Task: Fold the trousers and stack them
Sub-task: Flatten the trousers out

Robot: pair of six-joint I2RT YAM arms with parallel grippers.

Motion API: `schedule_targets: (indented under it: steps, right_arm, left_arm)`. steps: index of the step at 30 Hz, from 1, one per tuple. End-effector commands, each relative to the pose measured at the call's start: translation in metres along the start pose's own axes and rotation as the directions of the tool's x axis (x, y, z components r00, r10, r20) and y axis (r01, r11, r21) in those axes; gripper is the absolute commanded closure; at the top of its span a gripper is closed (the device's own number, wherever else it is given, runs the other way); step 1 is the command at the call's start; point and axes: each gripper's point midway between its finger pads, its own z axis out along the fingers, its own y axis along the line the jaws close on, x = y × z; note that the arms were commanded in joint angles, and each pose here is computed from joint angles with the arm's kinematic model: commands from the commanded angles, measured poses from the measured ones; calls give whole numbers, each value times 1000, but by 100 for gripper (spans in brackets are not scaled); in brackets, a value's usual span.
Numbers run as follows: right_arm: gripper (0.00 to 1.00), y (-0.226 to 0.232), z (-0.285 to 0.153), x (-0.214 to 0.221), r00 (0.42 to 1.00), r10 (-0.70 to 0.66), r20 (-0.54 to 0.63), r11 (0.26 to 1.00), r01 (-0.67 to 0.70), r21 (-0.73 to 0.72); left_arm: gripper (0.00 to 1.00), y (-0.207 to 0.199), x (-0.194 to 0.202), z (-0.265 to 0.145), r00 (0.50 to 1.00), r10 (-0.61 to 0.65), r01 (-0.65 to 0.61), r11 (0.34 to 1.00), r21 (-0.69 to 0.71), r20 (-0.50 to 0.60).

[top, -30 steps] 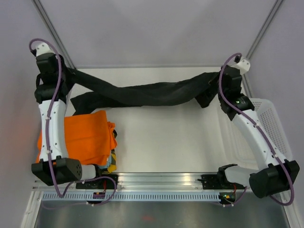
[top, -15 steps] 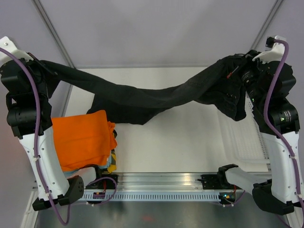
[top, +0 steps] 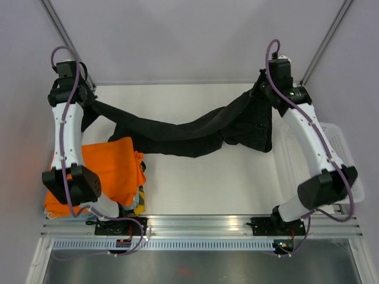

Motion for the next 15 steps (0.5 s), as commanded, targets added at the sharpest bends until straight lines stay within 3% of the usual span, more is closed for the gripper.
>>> schedule_targets:
  steps: [1,5,8,12,15]
  right_arm:
    - [100,1,52,-3,997,62,-37,998,-61,27]
    - [100,-10,103,1,993,53,-109,997,-46,70]
    - [100,-18,130,15,986,2,-170,999,7,50]
    - [100,-44,126,21,971,29,-237,995,-5,98]
    - [100,-32,101,6,971,42,-236,999,-35,36]
  left_arm:
    - [98,10,29,57,992,-26,20,999,-50,-121]
    - [98,15,43,100,979,-47,37,998,-54,-196]
    - [98,10,41,109,979,-19,13,1000,-28,-203]
    - [98,2,39,109,971,24,-20,1000,21,-236]
    - [98,4,45,91,954,73,-65,997,40,-291]
